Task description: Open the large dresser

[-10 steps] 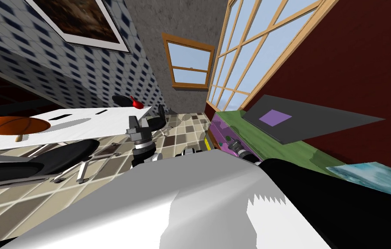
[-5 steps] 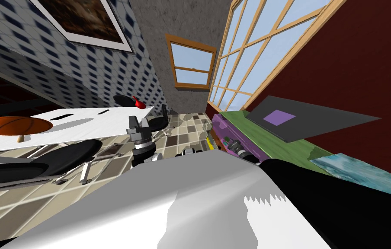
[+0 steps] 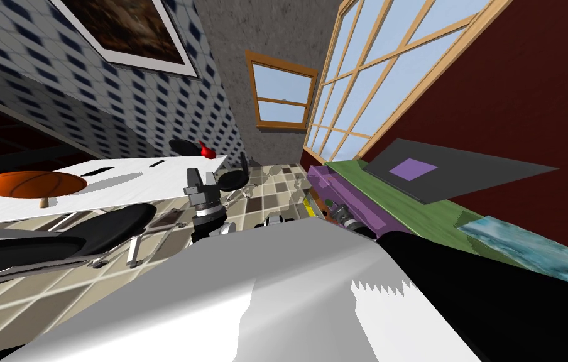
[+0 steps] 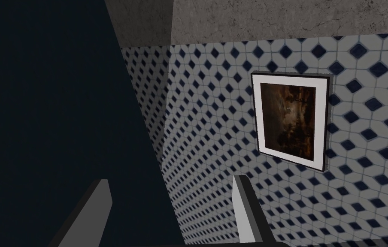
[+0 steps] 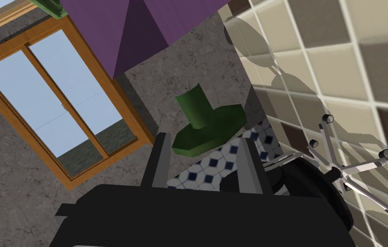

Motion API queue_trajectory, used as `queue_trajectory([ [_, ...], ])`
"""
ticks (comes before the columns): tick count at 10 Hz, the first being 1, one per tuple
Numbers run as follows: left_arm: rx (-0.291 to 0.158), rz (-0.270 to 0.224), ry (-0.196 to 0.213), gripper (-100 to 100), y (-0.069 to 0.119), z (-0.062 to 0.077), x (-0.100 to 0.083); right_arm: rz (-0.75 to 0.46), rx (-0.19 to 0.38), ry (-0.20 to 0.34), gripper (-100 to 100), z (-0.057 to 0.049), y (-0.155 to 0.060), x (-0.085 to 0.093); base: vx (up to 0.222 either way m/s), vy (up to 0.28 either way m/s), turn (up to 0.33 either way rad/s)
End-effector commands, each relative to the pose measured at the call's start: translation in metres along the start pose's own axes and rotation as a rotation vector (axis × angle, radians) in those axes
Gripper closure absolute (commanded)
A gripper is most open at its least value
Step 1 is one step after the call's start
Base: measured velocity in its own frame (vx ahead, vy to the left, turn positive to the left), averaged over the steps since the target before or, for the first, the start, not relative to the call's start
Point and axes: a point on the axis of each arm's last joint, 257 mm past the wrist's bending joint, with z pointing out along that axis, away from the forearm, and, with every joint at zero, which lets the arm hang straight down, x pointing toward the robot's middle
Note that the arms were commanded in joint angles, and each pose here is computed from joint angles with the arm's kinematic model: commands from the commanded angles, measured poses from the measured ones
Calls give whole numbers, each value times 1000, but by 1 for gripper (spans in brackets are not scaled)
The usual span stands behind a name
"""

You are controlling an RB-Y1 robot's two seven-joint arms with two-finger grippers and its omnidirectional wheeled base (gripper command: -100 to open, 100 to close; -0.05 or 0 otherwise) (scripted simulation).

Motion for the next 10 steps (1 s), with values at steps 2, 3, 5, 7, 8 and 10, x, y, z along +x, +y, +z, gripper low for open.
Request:
queue_trajectory([
  [2, 0, 0, 0, 0, 0, 0, 0, -1, -7, -2, 100, -2, 5, -3, 10, 161, -19],
  [3, 0, 0, 0, 0, 0, 0, 0, -3, -8, -2, 100, -3, 7, -4, -9, 195, -9],
  [5, 0, 0, 0, 0, 0, 0, 0, -2, 1, -2, 100, -4, 4, -6, -7, 148, -4],
  [7, 0, 0, 0, 0, 0, 0, 0, -3, -8, -5, 100, -6, 9, -9, 5, 138, -15],
  [8, 0, 0, 0, 0, 0, 0, 0, -10, -7, -17, -100, -14, 2, -19, 24, 54, -109],
  [10, 0, 1, 0, 0, 0, 0, 0, -14, -10, -22, -100, -19, 0, -25, 30, -42, -44],
])
